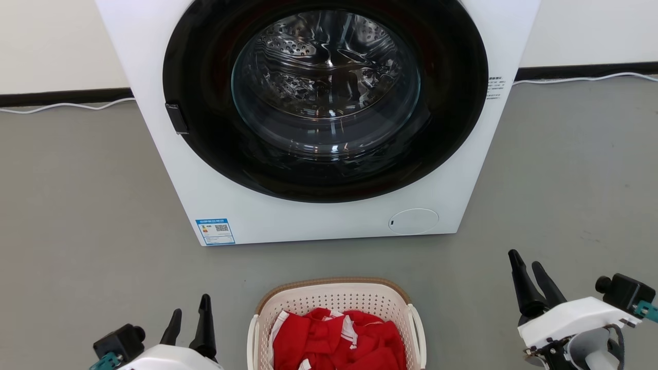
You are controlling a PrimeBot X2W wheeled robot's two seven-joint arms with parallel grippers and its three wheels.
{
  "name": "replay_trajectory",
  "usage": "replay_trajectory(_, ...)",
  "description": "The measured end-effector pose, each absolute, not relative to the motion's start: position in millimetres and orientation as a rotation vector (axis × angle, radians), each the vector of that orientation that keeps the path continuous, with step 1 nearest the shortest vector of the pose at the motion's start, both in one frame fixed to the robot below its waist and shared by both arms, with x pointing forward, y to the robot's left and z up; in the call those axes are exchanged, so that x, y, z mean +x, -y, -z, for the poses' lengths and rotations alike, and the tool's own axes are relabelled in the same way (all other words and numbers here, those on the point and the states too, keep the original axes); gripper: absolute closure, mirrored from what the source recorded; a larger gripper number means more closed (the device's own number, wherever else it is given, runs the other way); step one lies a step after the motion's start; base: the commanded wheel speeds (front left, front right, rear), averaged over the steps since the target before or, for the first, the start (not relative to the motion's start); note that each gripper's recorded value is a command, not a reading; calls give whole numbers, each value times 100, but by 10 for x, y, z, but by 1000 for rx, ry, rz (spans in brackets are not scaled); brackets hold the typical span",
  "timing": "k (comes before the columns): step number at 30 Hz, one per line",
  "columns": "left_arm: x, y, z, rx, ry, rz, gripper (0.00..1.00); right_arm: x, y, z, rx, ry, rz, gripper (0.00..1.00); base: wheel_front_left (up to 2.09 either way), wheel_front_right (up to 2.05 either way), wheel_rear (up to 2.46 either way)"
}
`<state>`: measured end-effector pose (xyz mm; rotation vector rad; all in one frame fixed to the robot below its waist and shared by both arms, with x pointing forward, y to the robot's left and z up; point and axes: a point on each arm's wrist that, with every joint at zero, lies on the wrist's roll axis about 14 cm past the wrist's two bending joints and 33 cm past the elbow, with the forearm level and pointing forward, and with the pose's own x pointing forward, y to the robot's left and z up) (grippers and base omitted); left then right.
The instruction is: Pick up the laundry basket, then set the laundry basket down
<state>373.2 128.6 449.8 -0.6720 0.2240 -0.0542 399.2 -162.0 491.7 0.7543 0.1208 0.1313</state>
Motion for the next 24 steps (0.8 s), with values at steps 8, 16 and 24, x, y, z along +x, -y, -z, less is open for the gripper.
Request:
replay_trajectory(8,3772,-1222,-4527,-547,-210,87,0,4028,1579,-4964,631,-107,-170,0,0,0,0)
replay_trajectory(16,3777,-1181,-4542,-426,-191,109,0,4044,1533,-4959,516,-104,-205,0,0,0,0)
replay_trajectory(24,3807,-1151,-4596,-345,-163,128,0,4079,1545,-4994,435,-87,-222,0,0,0,0)
